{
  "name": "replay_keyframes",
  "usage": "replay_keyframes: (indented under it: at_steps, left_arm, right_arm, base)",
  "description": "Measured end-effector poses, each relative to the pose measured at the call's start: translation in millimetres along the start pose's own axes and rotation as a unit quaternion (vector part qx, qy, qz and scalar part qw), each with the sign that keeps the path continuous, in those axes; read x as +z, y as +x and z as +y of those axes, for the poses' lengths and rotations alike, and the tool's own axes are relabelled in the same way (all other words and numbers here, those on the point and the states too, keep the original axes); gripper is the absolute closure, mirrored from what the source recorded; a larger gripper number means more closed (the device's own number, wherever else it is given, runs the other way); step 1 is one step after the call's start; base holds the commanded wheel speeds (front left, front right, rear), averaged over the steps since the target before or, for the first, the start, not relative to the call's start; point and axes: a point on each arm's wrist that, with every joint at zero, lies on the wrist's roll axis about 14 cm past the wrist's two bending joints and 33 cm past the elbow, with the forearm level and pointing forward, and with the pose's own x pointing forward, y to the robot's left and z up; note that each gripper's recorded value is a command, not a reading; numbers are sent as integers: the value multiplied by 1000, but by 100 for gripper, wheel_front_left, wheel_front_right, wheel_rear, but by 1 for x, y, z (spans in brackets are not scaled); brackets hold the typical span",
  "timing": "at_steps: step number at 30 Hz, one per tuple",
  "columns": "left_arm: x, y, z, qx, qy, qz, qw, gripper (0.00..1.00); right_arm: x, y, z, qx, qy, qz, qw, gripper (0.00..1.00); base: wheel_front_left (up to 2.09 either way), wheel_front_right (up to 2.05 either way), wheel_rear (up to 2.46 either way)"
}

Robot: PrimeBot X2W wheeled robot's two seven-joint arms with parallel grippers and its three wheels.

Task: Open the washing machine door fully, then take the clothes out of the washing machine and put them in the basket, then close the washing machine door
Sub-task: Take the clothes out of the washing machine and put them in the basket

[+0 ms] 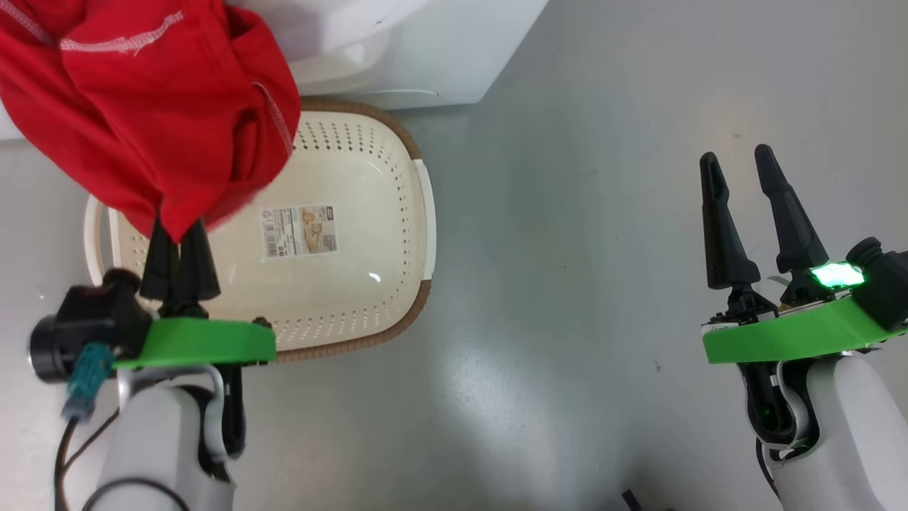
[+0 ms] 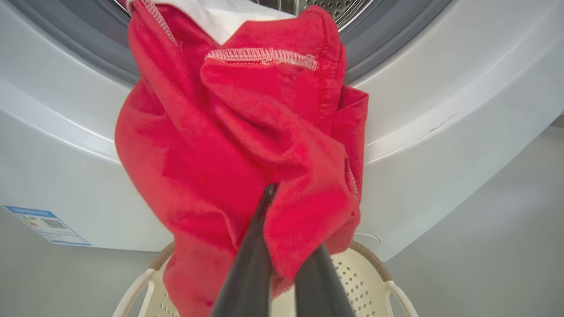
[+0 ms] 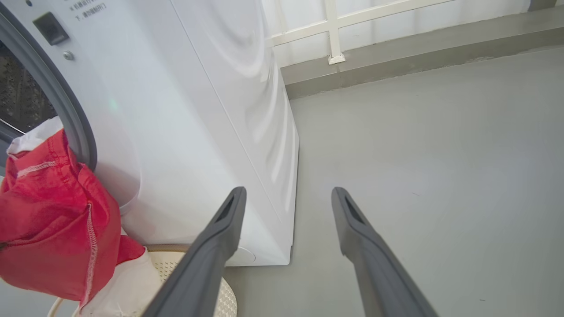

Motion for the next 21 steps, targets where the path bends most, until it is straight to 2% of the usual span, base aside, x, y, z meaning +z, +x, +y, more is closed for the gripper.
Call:
replay_keyframes:
  at_steps: [8,9,10,12,16,17,18,21]
  left_arm:
    - [-38,10,-3,-14,15,52,998,100]
    - [-41,13,-3,-14,17,55,998,96]
    - [-42,16,-2,-14,21,56,998,87]
    - [-45,23,-2,-13,25,58,998,82]
    - [-53,33,-4,-16,26,66,997,54]
    - [-54,34,-4,-17,28,68,997,54]
    - [-56,34,-4,-17,29,70,997,29]
    - [-53,37,-4,-16,31,67,997,4]
  right_arm:
    - [-7,3,-4,-5,-1,6,1000,0]
    - [-6,5,-4,-5,-1,4,1000,0]
    - [-6,6,-5,-5,-1,3,1000,0]
    - [-8,8,-6,-7,-2,5,1000,0]
    - [-12,10,-10,-10,-3,8,1000,0]
    - [-12,9,-10,-11,-4,9,1000,0]
    - [-12,9,-11,-12,-4,9,1000,0]
    - [-11,9,-11,-12,-4,7,1000,0]
  base:
    - [0,0,0]
    - [0,0,0]
    - [0,0,0]
    - [0,0,0]
    - [0,0,0]
    - [0,0,0]
    - [0,0,0]
    - [0,0,0]
